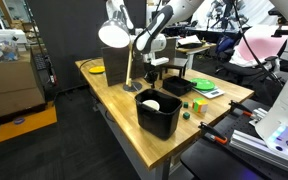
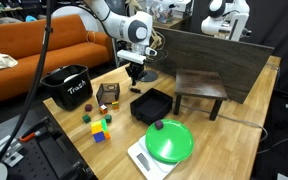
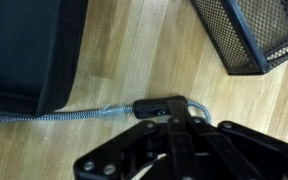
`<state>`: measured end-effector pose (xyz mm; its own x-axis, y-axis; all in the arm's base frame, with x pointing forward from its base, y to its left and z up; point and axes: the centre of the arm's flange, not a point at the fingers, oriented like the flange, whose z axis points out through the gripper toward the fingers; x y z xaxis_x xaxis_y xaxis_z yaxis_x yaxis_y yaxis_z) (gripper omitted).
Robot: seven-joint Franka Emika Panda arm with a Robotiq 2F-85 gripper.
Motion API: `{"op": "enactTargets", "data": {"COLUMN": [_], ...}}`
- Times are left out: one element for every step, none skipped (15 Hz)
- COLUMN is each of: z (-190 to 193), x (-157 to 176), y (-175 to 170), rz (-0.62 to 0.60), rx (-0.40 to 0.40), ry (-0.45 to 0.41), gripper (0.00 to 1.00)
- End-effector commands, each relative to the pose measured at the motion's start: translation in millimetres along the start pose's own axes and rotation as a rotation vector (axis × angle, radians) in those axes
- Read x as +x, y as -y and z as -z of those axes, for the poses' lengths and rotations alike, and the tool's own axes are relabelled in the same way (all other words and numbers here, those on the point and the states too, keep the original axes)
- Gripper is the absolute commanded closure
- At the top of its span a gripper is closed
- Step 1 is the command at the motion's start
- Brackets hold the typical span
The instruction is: Turn off the lamp on the table
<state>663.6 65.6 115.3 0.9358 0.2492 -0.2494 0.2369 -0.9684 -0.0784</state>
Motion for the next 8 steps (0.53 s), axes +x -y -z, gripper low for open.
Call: {"op": "enactTargets", "data": {"z": [6.2, 8.4, 10.6, 12.5, 13.8, 14.4, 14.2, 13.8], "x": [8.8, 8.3, 8.3, 8.1, 8.3, 8.5, 8.8, 8.7], "y": [-8.6, -9.4, -10.1, -10.2, -10.1, -9.3, -8.4, -7.8], "rz": [0.01, 0.01, 0.01, 0.012, 0.015, 0.021, 0.027, 0.029], "rx": [0.03, 0.031, 0.03, 0.03, 0.03, 0.029, 0.033, 0.033], "ry": [0.006, 0.001, -0.003, -0.009, -0.012, -0.013, -0.015, -0.014], "gripper": [1.0, 1.0, 1.0, 1.0, 1.0, 1.0, 1.0, 1.0]}}
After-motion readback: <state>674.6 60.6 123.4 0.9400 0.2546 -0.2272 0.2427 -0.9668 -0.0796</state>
